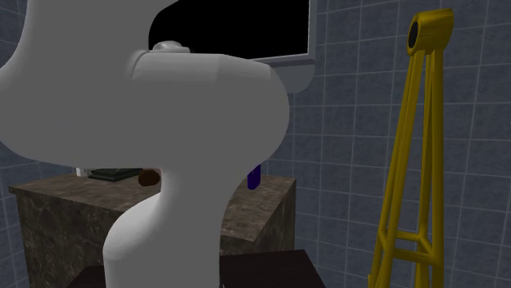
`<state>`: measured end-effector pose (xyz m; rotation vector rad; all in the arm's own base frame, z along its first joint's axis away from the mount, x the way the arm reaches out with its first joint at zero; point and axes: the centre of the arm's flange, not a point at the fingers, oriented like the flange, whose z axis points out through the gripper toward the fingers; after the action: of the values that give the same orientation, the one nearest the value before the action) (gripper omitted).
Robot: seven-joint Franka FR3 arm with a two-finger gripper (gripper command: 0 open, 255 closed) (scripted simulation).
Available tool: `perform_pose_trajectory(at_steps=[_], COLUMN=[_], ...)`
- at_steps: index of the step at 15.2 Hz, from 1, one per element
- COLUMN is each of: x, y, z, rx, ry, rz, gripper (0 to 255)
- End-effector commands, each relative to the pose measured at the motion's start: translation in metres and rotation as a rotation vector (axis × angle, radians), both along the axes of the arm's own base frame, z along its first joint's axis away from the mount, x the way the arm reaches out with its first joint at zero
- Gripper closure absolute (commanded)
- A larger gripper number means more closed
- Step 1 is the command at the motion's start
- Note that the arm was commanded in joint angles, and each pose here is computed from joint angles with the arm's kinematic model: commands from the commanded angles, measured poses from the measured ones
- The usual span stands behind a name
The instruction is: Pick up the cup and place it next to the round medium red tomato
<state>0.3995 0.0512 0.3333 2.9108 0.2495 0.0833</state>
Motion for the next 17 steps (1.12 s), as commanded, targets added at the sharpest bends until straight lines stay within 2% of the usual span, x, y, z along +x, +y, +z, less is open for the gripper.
perform_pose_trajectory(at_steps=[1, 17], x=[0.0, 0.0], y=[0.001, 0.001], z=[0.011, 0.096], rx=[0.0, 0.0], ry=[0.0, 0.0], rz=[0.0, 0.0], gripper=[255, 255])
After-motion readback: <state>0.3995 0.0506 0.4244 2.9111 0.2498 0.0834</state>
